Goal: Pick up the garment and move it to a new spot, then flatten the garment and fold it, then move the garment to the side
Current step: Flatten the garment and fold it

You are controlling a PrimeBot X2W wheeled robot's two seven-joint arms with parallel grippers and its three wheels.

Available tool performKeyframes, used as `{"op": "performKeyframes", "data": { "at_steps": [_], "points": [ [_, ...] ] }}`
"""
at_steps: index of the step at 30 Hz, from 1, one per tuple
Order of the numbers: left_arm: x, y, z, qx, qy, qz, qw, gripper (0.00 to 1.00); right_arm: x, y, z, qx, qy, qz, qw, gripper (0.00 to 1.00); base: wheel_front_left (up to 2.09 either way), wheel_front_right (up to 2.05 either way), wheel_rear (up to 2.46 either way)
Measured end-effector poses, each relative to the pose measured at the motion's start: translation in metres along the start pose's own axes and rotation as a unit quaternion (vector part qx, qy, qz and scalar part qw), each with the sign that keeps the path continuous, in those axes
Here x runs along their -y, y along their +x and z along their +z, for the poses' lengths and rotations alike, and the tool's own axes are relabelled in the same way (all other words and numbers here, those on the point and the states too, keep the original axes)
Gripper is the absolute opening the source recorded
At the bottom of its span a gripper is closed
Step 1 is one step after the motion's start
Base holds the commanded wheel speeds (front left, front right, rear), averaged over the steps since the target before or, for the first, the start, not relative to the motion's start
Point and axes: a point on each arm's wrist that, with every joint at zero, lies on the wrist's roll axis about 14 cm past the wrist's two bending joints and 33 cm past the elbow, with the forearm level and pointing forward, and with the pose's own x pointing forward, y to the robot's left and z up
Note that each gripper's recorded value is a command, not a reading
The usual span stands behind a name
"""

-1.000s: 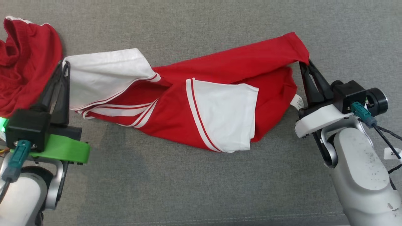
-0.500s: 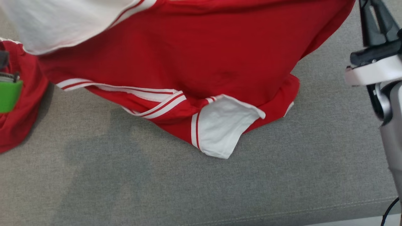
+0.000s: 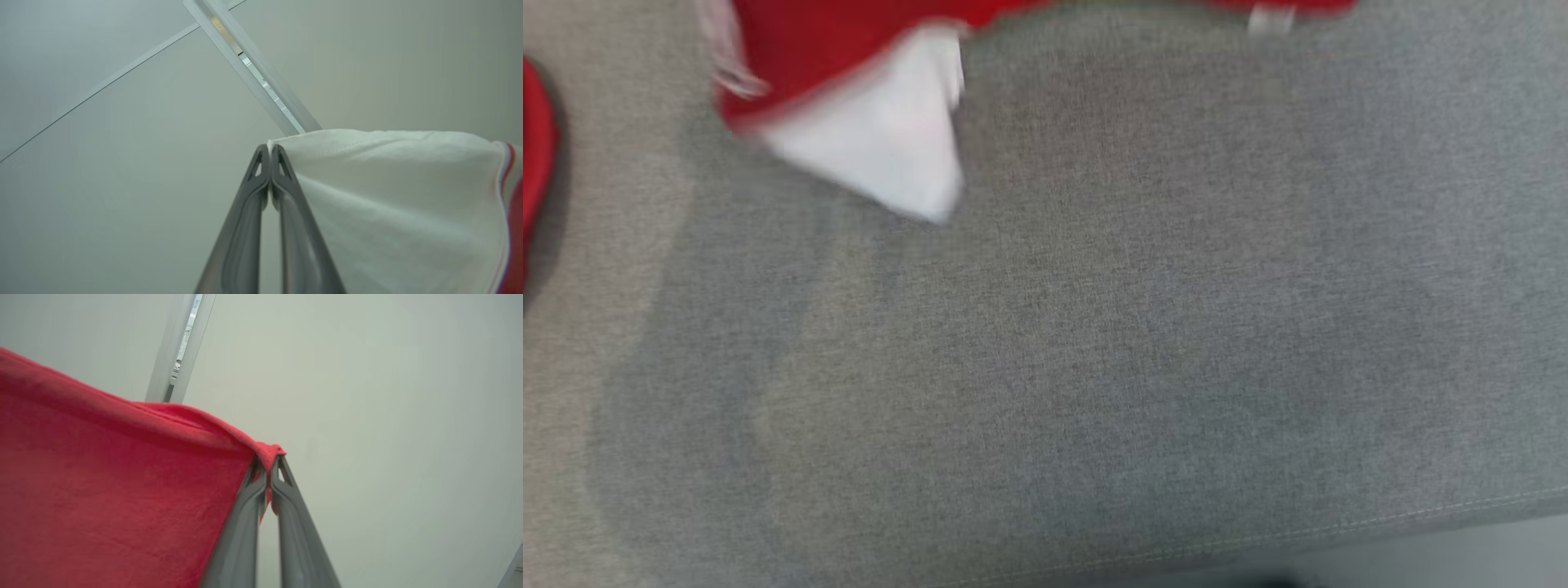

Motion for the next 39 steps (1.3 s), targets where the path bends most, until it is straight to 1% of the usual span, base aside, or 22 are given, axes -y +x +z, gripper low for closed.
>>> {"op": "performKeyframes", "data": {
  "at_steps": [3, 6, 7, 11, 14, 16, 18, 21, 25, 27, 30, 34, 36, 39],
  "points": [
    [0.001, 0.029, 0.011, 0.065, 0.023, 0.008, 0.998, 0.0, 0.02, 0.02, 0.002, 0.02, -0.026, -0.024, 0.999, 0.0, 0.0, 0.0, 0.0],
    [0.004, 0.049, 0.015, 0.107, 0.046, 0.013, 0.993, 0.0, 0.033, 0.033, 0.001, 0.035, -0.058, -0.041, 0.997, 0.0, 0.0, 0.0, 0.0],
    [0.005, 0.052, 0.015, 0.114, 0.046, 0.015, 0.992, 0.0, 0.035, 0.035, -0.001, 0.039, -0.065, -0.044, 0.996, 0.0, 0.0, 0.0, 0.0],
    [0.022, 0.055, -0.001, 0.128, 0.022, 0.011, 0.991, 0.0, 0.026, 0.036, -0.018, 0.048, -0.08, -0.042, 0.995, 0.0, 0.0, 0.0, 0.0],
    [0.043, 0.037, -0.029, 0.121, -0.013, 0.001, 0.993, 0.0, 0.008, 0.018, -0.064, 0.013, -0.069, -0.028, 0.997, 0.0, 0.0, 0.0, 0.0],
    [0.067, 0.013, -0.065, 0.085, -0.043, -0.014, 0.995, 0.0, -0.007, 0.0, -0.098, -0.018, -0.051, -0.017, 0.998, 0.0, 0.0, 0.0, 0.0],
    [0.083, -0.013, -0.086, 0.058, -0.069, -0.022, 0.996, 0.0, -0.018, -0.016, -0.119, -0.038, -0.035, -0.01, 0.999, 0.0, 0.0, 0.0, 0.0],
    [0.094, -0.052, -0.102, 0.023, -0.101, -0.022, 0.994, 0.0, -0.03, -0.044, -0.139, -0.066, -0.009, -0.003, 0.998, 0.0, 0.0, 0.0, 0.0],
    [0.123, -0.117, -0.115, -0.048, -0.167, -0.042, 0.984, 0.0, -0.044, -0.088, -0.154, -0.112, 0.019, 0.014, 0.993, 0.0, 0.0, 0.0, 0.0],
    [0.131, -0.146, -0.113, -0.081, -0.19, -0.043, 0.977, 0.0, -0.051, -0.112, -0.159, -0.137, 0.03, 0.025, 0.99, 0.0, 0.0, 0.0, 0.0],
    [0.149, -0.193, -0.104, -0.134, -0.223, -0.056, 0.964, 0.0, -0.052, -0.149, -0.161, -0.178, 0.043, 0.031, 0.983, 0.0, 0.0, 0.0, 0.0],
    [0.166, -0.234, -0.081, -0.177, -0.258, -0.066, 0.948, 0.0, -0.051, -0.187, -0.153, -0.215, 0.063, 0.034, 0.974, 0.0, 0.0, 0.0, 0.0],
    [0.176, -0.251, -0.067, -0.193, -0.286, -0.073, 0.936, 0.0, -0.047, -0.204, -0.147, -0.23, 0.065, 0.035, 0.97, 0.0, 0.0, 0.0, 0.0],
    [0.184, -0.274, -0.054, -0.217, -0.303, -0.079, 0.925, 0.0, -0.048, -0.226, -0.139, -0.249, 0.067, 0.044, 0.965, 0.0, 0.0, 0.0, 0.0]
  ]
}}
